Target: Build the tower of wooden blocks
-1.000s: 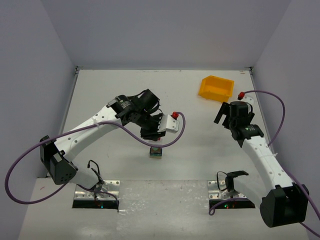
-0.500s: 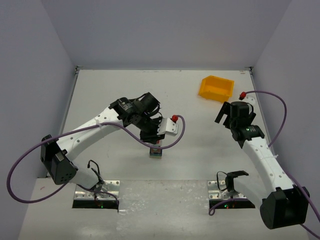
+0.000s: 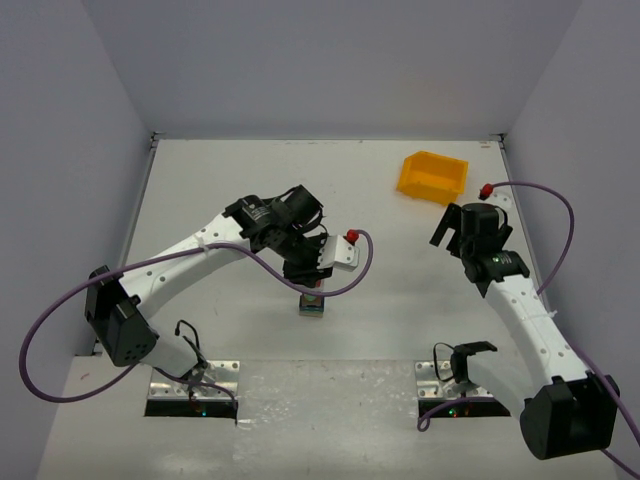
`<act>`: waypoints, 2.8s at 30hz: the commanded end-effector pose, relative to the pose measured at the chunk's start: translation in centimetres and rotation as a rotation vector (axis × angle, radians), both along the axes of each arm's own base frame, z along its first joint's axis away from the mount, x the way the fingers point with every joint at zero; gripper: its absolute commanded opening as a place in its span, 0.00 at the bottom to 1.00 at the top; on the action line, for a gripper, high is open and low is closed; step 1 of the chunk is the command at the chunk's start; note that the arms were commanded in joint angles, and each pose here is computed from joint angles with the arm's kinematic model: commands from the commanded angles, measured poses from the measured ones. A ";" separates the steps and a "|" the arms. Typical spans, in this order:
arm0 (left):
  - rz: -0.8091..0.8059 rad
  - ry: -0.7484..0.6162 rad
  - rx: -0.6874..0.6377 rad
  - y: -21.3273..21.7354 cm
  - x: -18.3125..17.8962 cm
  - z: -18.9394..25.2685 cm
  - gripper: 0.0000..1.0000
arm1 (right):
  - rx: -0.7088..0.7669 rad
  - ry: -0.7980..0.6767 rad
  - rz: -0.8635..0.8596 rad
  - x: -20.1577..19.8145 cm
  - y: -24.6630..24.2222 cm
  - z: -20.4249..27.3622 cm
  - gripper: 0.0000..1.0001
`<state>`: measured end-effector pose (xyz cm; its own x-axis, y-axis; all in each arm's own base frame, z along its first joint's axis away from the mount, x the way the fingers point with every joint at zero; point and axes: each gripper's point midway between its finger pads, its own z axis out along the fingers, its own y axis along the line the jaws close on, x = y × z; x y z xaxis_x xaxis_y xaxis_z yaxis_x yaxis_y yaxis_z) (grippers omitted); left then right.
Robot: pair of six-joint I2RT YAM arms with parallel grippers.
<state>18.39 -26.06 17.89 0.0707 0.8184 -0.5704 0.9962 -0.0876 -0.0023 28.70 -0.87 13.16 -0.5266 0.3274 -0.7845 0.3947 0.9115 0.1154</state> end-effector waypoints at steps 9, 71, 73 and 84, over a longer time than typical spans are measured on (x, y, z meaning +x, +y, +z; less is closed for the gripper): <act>-0.022 -0.016 -0.018 -0.2 -0.2 0.4 0.00 | -0.007 -0.061 -0.041 0.4 -0.6 1.7 0.99; 0.069 -0.303 -0.166 -0.7 4.5 9.5 1.00 | 0.032 -0.070 -0.006 0.6 0.3 1.7 0.99; 0.153 -0.341 -0.250 -0.3 6.9 11.3 1.00 | 0.050 -0.078 0.009 0.8 0.8 1.5 0.99; 1.403 -0.568 -0.959 8.5 24.2 26.3 1.00 | 0.127 -0.061 0.086 1.5 2.9 -1.5 0.99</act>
<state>36.44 -22.46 34.75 -0.0464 0.4214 -0.9057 0.6853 0.6731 0.2781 29.31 1.28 12.21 -0.5364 0.3558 -0.7653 0.3199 0.9248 0.2057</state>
